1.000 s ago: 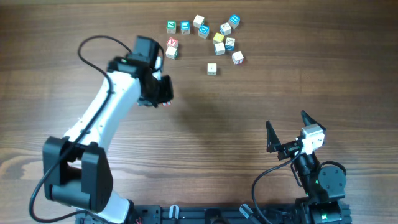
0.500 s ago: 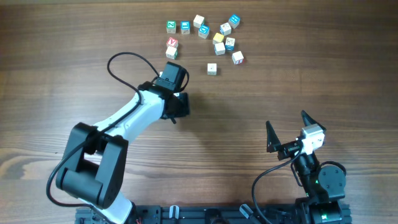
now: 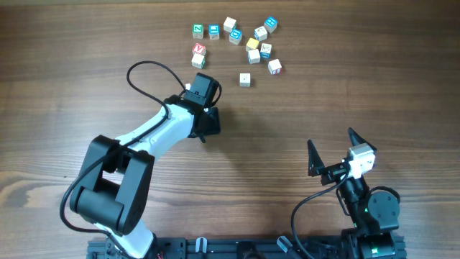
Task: Form a horizontal line
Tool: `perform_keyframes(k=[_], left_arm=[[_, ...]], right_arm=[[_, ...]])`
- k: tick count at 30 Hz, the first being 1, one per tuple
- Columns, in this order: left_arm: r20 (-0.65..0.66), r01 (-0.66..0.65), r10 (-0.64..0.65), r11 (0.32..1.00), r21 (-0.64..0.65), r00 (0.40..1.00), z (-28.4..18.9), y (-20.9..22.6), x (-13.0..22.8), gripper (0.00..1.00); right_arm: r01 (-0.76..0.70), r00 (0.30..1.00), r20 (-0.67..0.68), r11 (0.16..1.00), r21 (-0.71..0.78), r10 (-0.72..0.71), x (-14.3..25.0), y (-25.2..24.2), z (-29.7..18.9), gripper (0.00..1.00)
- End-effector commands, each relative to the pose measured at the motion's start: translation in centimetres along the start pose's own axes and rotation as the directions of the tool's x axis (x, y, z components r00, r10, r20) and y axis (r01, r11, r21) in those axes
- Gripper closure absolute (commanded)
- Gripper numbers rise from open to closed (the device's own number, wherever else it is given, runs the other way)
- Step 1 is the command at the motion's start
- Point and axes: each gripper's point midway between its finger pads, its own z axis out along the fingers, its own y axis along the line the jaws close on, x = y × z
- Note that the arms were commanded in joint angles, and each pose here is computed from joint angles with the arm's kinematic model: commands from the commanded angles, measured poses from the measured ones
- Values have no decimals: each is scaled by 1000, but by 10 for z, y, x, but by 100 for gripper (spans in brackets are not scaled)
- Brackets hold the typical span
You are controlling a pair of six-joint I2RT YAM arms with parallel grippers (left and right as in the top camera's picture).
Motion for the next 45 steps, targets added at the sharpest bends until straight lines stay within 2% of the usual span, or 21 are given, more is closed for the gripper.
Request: perform_keyframes(k=[1, 2, 4, 5, 11, 13, 14, 16, 17, 20, 22, 24, 27, 29, 32, 36, 45], left_arm=[[16, -1, 1, 1000, -22, 1000, 4, 3, -2, 56], [24, -1, 1, 1000, -27, 1000, 4, 4, -3, 58], [32, 0, 1, 1000, -31, 1000, 4, 5, -5, 68], [31, 0, 1, 1000, -31, 1000, 4, 5, -5, 70], [24, -12, 13, 999, -36, 1000, 4, 6, -3, 66], [19, -15, 16, 999, -39, 1000, 4, 6, -2, 61], [15, -15, 15, 999, -41, 1000, 4, 7, -1, 53], [0, -15, 15, 999, -49, 1000, 4, 9, 3, 46], [-2, -16, 16, 999, -51, 1000, 4, 9, 3, 39], [-2, -16, 16, 999, -50, 1000, 4, 9, 3, 34], [2, -16, 16, 999, -48, 1000, 4, 9, 2, 26], [48, -12, 16, 997, -72, 999, 4, 12, -8, 19], [133, -1, 18, 992, -127, 991, 1, 20, -25, 12], [181, 5, 14, 995, -103, 983, 0, 14, -37, 7], [260, 16, 5, 997, -81, 966, -4, 7, -55, 5], [339, 46, 4, 989, -138, 941, -10, 17, -71, 1], [338, 182, -105, 961, -206, 935, -12, 79, -84, 0]], right_arm=[[11, 1000, 6, 1000, -8, -11, -1, 1, 0, 0], [10, 1000, 6, 1000, -8, -10, -1, 1, 0, 0], [10, 1000, 6, 1000, -8, -10, -1, 1, 0, 0], [10, 1000, 6, 1000, -8, -10, -1, 1, 0, 1], [10, 1000, 6, 1000, -8, -10, -1, 1, 0, 0], [10, 1000, 6, 1000, -8, -10, -1, 1, 0, 0], [10, 1000, 6, 1000, -8, -10, -1, 1, 0, 0], [10, 1000, 6, 1000, -8, -10, -1, 1, 0, 0], [11, 1000, 6, 1000, -8, -11, -1, 1, 0, 0], [11, 1000, 6, 1000, -8, -11, -1, 1, 0, 0], [10, 1000, 6, 1000, -8, -10, -1, 1, 0, 0], [11, 1000, 6, 1000, -8, -11, -1, 1, 0, 0], [10, 1000, 6, 1000, -8, -10, -1, 1, 0, 0], [10, 1000, 6, 1000, -8, -10, -1, 1, 0, 0], [11, 1000, 6, 1000, -8, -11, -1, 1, 0, 0], [10, 1000, 6, 1000, -8, -10, -1, 1, 0, 0], [10, 1000, 6, 1000, -8, -10, -1, 1, 0, 0]])
